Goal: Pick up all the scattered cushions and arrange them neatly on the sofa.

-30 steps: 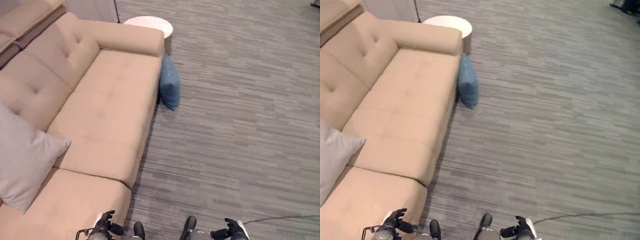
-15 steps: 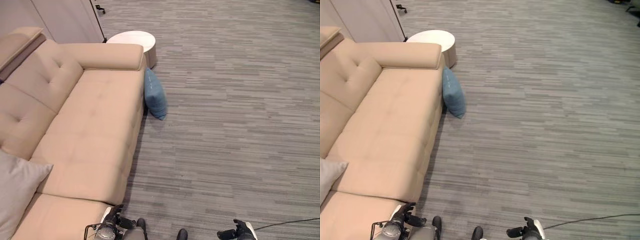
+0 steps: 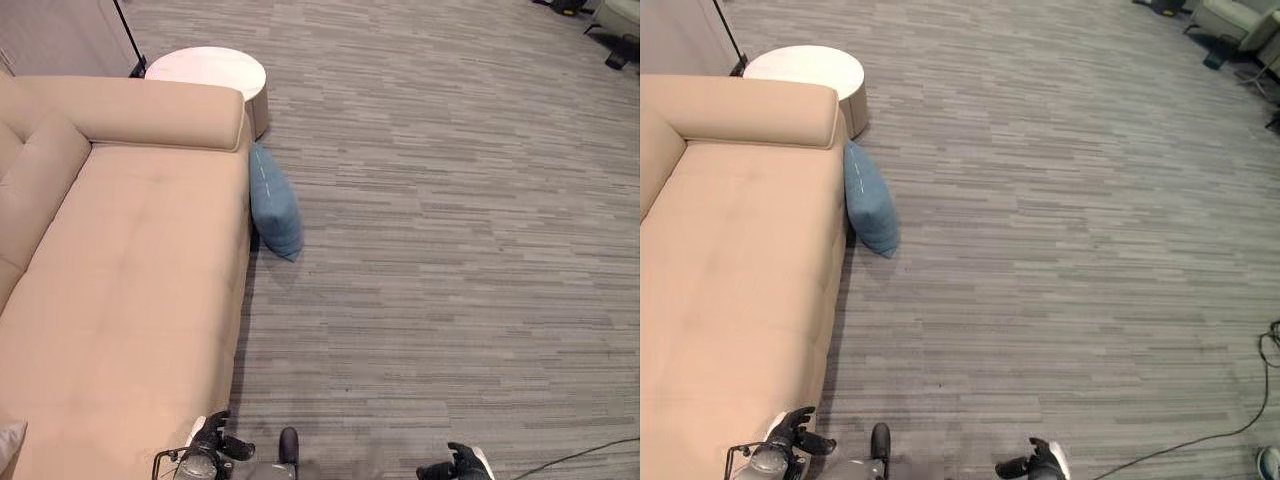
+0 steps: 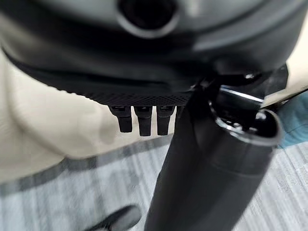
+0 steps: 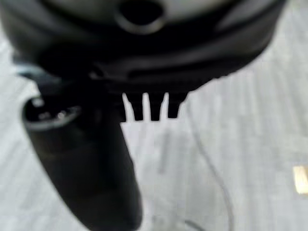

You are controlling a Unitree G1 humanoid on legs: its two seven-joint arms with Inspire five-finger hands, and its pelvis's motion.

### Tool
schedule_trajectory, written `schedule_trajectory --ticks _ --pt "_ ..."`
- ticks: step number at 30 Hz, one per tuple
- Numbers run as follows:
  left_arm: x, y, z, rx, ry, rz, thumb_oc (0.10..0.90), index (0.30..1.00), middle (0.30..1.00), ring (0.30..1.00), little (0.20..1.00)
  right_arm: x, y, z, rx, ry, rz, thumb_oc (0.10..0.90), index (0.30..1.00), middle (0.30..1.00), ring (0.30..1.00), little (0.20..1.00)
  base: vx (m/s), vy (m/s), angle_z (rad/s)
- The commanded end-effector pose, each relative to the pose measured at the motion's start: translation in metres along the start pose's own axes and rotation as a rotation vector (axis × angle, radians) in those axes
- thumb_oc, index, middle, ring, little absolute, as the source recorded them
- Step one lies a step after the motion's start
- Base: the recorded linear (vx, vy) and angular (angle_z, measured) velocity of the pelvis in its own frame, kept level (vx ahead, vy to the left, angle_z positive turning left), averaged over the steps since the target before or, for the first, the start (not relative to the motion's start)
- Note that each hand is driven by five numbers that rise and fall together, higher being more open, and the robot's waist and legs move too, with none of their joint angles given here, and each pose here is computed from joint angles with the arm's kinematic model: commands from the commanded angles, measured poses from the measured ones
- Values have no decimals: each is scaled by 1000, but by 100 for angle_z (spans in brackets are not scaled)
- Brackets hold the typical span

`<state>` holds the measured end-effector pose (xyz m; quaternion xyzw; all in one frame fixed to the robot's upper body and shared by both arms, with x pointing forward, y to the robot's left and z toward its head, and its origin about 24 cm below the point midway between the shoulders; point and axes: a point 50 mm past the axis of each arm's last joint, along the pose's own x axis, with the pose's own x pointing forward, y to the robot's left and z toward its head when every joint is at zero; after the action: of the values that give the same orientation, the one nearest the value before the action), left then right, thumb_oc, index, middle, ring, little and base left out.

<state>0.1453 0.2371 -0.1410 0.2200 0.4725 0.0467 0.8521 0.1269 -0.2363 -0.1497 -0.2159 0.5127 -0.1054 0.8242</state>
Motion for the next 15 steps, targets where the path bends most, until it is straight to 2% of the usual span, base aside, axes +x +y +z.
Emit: schedule_trajectory --ticks 1,9,15 --pt "-2 -2 -2 -31 -11 26 800 900 900 900 900 7 -34 11 -37 -52 -98 800 900 900 900 900 304 -111 -5" --pt "-3 -8 -12 -8 29 10 800 900 900 900 900 6 -38 4 -75 -32 -95 800 900 900 900 900 309 -166 14" --pt "-4 -17 -4 -37 7 -20 800 900 900 900 900 7 -41 11 -41 -63 -119 800 900 900 900 900 243 -345 5"
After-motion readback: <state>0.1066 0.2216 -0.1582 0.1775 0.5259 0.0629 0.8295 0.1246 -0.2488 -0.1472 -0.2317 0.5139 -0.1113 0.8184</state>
